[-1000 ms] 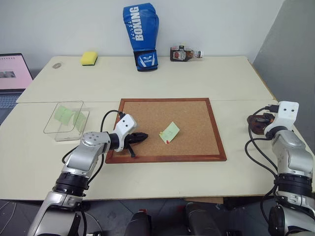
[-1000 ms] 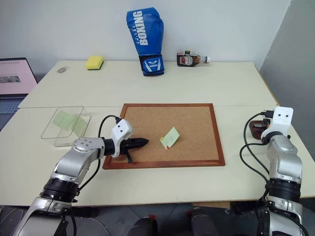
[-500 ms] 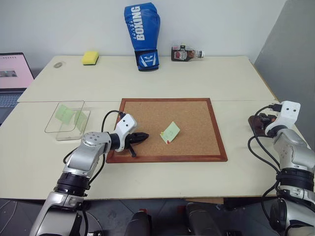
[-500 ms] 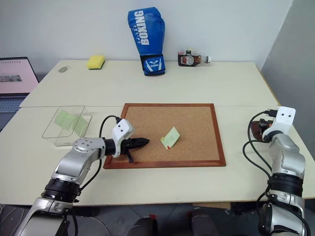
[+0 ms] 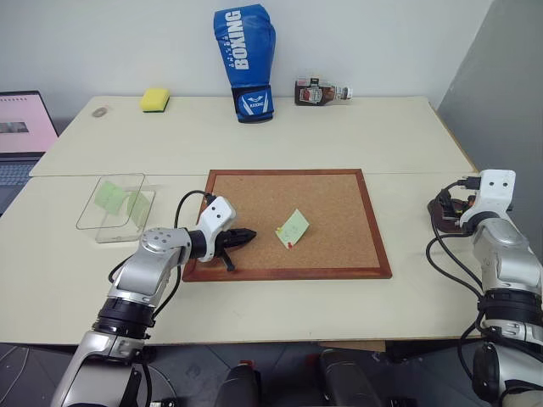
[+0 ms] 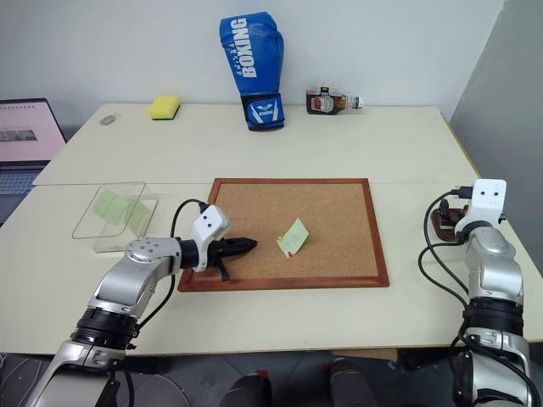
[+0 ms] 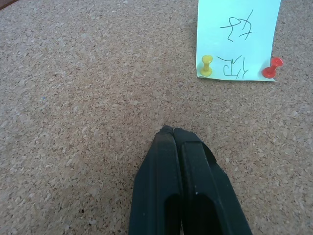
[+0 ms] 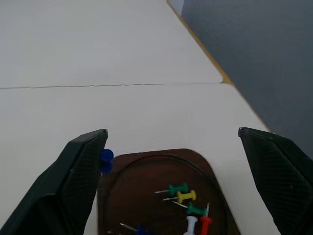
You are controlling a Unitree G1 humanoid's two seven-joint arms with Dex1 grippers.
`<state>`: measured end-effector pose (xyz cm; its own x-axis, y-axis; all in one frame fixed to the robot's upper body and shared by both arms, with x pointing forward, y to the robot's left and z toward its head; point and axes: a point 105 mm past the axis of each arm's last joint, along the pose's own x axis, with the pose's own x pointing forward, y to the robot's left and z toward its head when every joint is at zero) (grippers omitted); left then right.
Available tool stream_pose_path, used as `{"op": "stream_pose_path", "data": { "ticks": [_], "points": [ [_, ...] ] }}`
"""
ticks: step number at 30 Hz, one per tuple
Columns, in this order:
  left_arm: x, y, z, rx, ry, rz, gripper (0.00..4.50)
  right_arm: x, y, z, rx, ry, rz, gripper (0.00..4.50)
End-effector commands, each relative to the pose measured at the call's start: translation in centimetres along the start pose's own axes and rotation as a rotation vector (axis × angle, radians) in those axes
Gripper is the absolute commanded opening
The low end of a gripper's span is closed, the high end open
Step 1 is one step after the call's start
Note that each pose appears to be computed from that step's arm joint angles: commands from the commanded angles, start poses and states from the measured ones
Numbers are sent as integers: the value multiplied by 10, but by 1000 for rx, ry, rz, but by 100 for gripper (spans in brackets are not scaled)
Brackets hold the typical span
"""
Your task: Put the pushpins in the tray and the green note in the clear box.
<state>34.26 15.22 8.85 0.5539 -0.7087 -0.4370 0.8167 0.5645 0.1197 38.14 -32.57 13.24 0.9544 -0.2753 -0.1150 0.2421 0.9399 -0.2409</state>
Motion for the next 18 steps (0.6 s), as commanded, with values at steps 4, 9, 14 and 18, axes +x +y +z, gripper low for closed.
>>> {"op": "stream_pose_path", "data": {
  "ticks": [4,9,14,18],
  "points": [
    [4,-9,-17,-34,61,-34,0,2,-11,9,-260,-58,-51,447],
    [3,-8,-18,-34,62,-28,0,5,-16,1,-345,-35,-61,447],
    [2,-9,-19,-33,62,-25,0,9,-14,-8,-236,-1,-44,447],
    [2,-9,-19,-33,63,-23,0,11,-13,-6,-138,1,-43,447]
  ]
}}
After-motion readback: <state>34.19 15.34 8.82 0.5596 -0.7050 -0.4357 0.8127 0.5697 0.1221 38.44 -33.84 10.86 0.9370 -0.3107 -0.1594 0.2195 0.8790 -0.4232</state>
